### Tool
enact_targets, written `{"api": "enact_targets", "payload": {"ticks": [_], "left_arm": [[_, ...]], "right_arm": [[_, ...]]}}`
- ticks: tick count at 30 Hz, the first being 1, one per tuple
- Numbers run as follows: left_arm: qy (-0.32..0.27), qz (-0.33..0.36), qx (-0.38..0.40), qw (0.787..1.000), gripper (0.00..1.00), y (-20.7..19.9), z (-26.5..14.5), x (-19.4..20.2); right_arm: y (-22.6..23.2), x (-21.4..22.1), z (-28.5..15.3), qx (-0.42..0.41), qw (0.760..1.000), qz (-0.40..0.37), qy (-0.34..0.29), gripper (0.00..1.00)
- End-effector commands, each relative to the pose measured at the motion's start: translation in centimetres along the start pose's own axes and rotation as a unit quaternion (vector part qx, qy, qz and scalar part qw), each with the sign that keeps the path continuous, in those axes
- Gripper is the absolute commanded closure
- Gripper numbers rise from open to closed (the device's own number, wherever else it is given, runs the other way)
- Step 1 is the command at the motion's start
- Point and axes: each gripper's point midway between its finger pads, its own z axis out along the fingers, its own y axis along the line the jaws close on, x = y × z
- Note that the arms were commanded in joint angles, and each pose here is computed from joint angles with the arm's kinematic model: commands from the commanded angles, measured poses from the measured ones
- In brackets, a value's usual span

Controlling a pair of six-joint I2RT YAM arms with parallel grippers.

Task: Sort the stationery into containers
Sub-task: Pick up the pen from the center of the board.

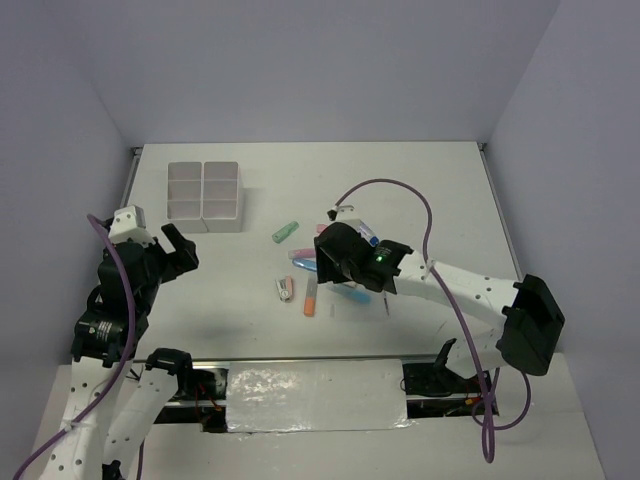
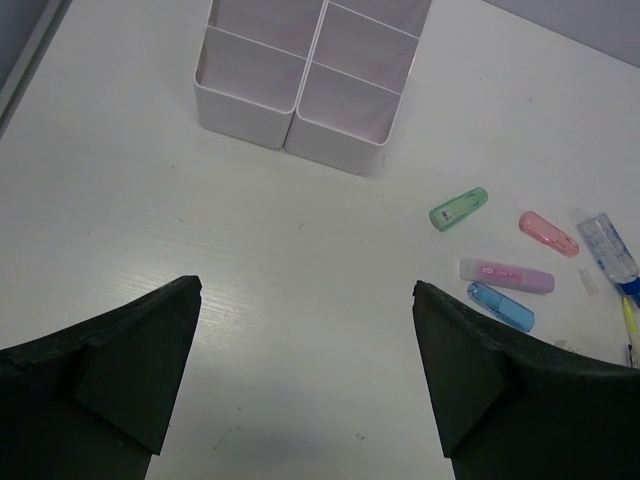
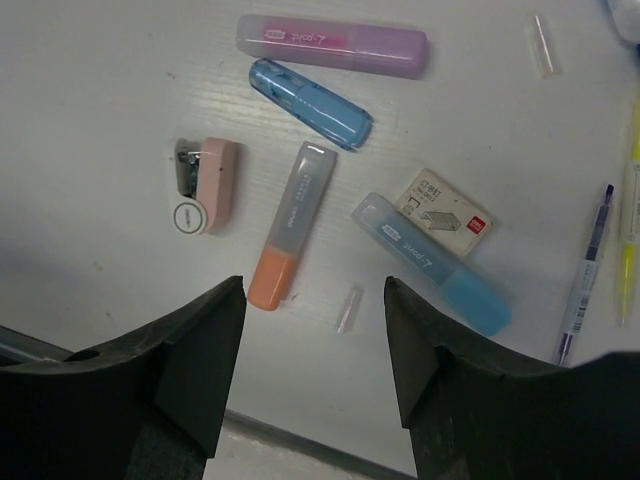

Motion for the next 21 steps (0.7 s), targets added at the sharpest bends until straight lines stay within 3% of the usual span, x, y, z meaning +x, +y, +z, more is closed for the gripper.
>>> {"api": "enact_targets", "payload": {"ticks": [1,11,21], "left_arm": [[-0.022,-0.001,0.023,0.999,0.01,-0.9,-0.2,-1.2],[-0.023,0.0,0.031,0.999,0.01,-1.2,-0.2,-1.3],[-0.015,0.005,0.039,0.999,0.01,-1.5,0.0,-1.0]], "right_arm": [[-1.5,-0.4,0.5,0.04,0.998,0.023,-0.031,0.35],[-10.3,0.3,-0.5,0.062,0.996,0.054,-0.017,0.4],[-15.3,4.6,1.8,0.105,0.992,0.021,0.069,0.47]]}}
